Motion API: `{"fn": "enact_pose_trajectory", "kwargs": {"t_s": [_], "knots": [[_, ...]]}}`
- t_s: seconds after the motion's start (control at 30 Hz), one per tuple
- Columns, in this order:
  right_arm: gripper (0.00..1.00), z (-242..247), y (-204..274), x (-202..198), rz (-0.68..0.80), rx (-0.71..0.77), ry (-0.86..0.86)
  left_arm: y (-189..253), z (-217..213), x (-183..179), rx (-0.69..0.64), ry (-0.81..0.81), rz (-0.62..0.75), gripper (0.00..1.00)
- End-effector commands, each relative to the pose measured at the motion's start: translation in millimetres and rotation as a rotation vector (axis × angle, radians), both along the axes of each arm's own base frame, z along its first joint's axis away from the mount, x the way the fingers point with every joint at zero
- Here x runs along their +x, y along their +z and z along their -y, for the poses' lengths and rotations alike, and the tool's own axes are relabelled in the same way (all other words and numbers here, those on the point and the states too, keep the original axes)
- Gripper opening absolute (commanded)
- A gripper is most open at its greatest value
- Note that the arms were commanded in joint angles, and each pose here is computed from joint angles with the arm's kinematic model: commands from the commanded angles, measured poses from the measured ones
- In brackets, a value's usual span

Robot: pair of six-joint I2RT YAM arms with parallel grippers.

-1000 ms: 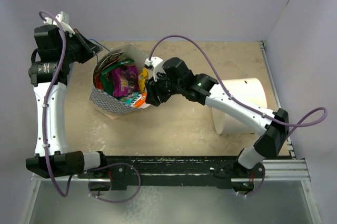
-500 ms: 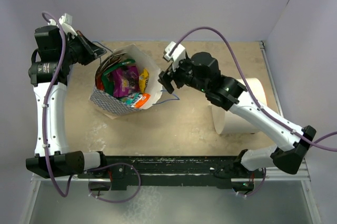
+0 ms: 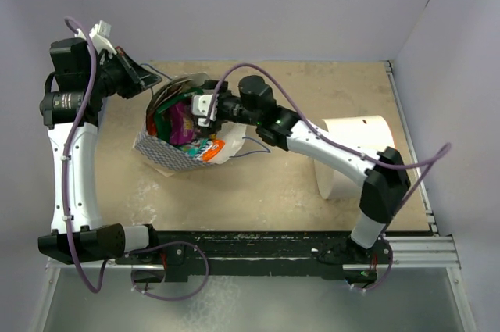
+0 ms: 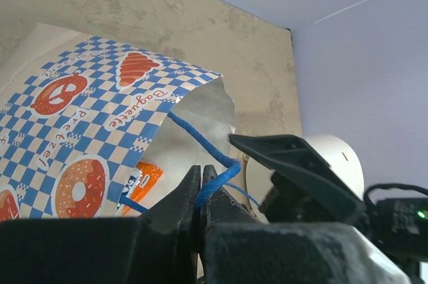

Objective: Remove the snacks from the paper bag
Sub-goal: Take out the snack from the paper bag.

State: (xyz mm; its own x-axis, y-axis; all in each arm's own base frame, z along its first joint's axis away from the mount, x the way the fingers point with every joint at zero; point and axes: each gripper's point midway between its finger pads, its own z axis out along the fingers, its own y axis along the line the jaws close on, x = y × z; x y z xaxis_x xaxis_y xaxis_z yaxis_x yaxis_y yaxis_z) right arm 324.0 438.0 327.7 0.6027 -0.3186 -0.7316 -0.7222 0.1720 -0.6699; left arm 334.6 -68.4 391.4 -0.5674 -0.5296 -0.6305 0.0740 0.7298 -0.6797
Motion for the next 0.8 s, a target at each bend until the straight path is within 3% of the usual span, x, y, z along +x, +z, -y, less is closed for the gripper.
{"fn": "enact_pose_trajectory", "kwargs": {"t_s": [0.0, 0.13, 0.57, 0.77], "knots": [[0.79, -23, 50, 9, 0.215, 0.095, 0.072, 41, 15, -18, -0.006, -0.101, 0.135, 0.00], [0.72, -35, 35, 22, 0.229, 0.072, 0.082, 42, 16, -21, 0.009, -0.116, 0.130, 0.00], [0.68, -60, 32, 45, 0.252, 0.093, 0.104, 40, 20, -26, 0.014, -0.156, 0.118, 0.00], [0.53, -72, 22, 51, 0.248, 0.087, 0.123, 41, 22, -26, 0.015, -0.177, 0.116, 0.00]]}}
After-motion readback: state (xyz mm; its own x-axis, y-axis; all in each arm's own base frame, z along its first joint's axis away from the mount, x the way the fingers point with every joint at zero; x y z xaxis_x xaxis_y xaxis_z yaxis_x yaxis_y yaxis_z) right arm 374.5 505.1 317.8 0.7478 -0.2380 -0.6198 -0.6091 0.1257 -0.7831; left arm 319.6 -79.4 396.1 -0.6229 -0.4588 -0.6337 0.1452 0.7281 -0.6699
